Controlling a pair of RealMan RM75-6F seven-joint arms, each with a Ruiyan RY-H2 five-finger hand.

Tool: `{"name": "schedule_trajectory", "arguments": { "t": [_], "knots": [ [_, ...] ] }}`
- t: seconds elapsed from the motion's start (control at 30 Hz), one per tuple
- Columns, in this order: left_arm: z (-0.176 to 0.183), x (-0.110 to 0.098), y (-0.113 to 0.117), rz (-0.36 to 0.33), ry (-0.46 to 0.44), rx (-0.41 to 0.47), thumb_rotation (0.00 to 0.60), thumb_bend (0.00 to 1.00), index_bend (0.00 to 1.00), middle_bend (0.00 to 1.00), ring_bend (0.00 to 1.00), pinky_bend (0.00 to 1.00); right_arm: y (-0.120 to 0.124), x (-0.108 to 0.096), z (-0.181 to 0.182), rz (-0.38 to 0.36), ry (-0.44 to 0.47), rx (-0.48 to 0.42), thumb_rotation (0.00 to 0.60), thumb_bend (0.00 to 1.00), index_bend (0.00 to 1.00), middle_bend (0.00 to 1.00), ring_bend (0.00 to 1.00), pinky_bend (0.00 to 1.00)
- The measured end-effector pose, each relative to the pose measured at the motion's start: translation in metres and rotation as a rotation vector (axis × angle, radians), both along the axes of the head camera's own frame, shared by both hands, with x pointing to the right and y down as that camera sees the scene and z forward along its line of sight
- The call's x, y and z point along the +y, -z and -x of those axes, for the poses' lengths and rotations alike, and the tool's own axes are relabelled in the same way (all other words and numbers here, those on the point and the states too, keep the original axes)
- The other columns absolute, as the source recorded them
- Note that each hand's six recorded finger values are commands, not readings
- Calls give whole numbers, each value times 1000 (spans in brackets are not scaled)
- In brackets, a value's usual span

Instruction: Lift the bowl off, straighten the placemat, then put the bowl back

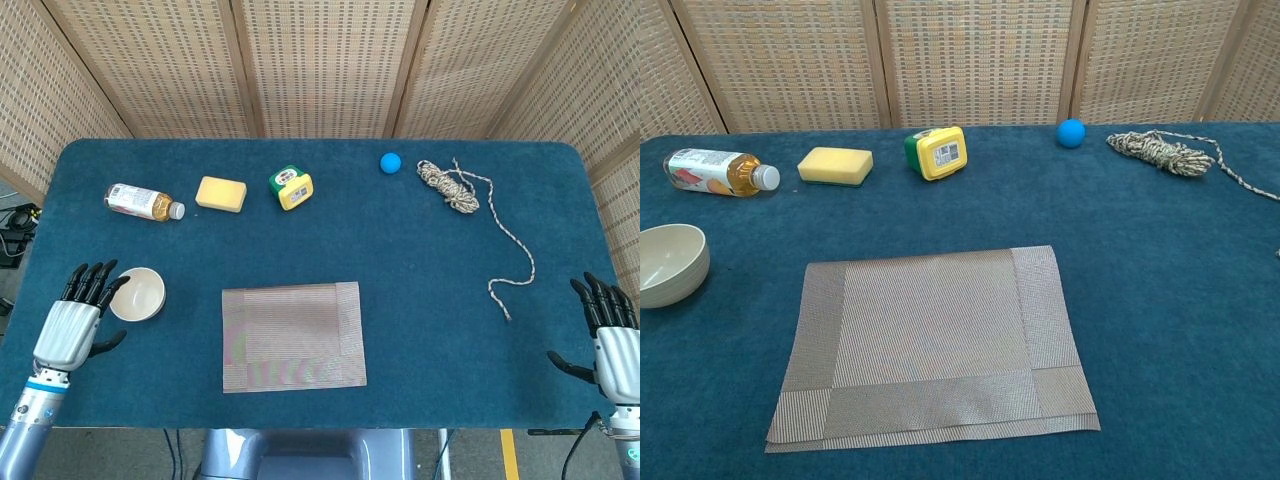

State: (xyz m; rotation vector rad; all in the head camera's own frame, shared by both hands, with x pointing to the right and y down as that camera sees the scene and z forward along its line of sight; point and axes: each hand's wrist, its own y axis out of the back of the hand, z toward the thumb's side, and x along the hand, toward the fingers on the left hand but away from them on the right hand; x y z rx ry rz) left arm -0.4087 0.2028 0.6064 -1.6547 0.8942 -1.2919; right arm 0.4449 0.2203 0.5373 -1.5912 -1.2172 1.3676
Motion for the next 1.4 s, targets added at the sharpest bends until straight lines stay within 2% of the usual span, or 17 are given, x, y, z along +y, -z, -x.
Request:
{"name": "schedule_trajectory", "arguments": {
  "t": [0.17,0.3,0.4,0.53,0.73,0.93,1.2,1.4],
  "knots": [
    [-5,10,8,-5,0,27,600,178,162,0,0,0,-2,2,5,6,14,6,600,98,5,0,0,0],
    [-12,14,7,8,-37,20,600,78,171,0,0,0,-5,3,8,11,24,11,600,98,7,0,0,0],
    [-22,15,4,23,-74,14,600,69,205,0,0,0,-5,3,10,11,28,11,600,98,8,0,0,0],
    [-44,21,-3,43,-135,14,600,77,265,0,0,0,-5,3,10,10,27,7,600,98,17,0,0,0],
    [-94,39,-28,96,-263,-4,600,86,267,0,0,0,-3,2,8,10,20,-11,600,98,21,0,0,0],
    [-137,56,-46,139,-350,-4,600,88,264,0,0,0,-2,1,6,10,14,-24,600,98,21,0,0,0],
    [-156,65,-57,169,-389,-17,600,94,314,0,0,0,3,0,2,0,3,-42,600,98,21,0,0,0],
    [-161,69,-63,195,-396,-25,600,94,316,0,0,0,4,0,1,-2,1,-48,600,98,21,0,0,0]
  ]
}}
